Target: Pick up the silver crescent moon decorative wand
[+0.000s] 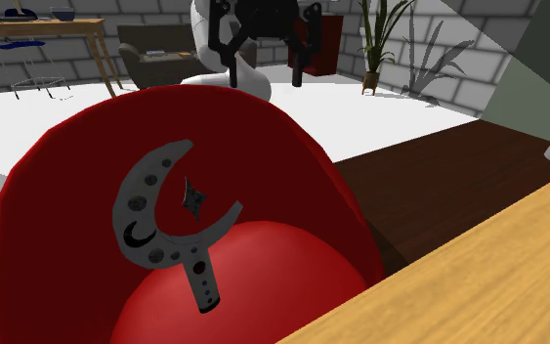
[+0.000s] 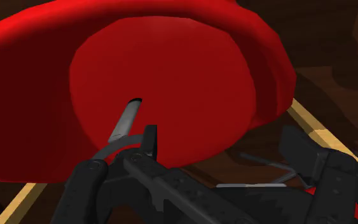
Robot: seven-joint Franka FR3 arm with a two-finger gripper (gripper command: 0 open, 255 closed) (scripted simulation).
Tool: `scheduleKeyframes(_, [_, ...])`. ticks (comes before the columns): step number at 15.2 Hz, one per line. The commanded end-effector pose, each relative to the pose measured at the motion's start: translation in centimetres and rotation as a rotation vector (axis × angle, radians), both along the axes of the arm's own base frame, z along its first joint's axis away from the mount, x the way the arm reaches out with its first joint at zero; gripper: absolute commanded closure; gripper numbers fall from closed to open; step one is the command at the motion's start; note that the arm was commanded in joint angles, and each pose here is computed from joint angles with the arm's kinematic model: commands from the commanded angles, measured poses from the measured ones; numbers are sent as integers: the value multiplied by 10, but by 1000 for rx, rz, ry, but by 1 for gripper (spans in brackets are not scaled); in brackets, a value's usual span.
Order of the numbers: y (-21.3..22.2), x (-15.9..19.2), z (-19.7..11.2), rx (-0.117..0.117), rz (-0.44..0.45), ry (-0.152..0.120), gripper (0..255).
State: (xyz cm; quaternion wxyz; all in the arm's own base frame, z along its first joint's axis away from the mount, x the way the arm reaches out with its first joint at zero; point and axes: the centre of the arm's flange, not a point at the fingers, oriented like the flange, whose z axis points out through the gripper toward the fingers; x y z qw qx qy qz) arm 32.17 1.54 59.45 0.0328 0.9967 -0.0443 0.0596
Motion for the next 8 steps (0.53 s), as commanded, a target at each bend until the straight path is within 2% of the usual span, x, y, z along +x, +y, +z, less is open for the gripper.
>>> scheduleKeyframes(1, [0,0,0,0,0,0,0])
scheduleKeyframes(8, [-50,86,-4,-12,-487,49,0])
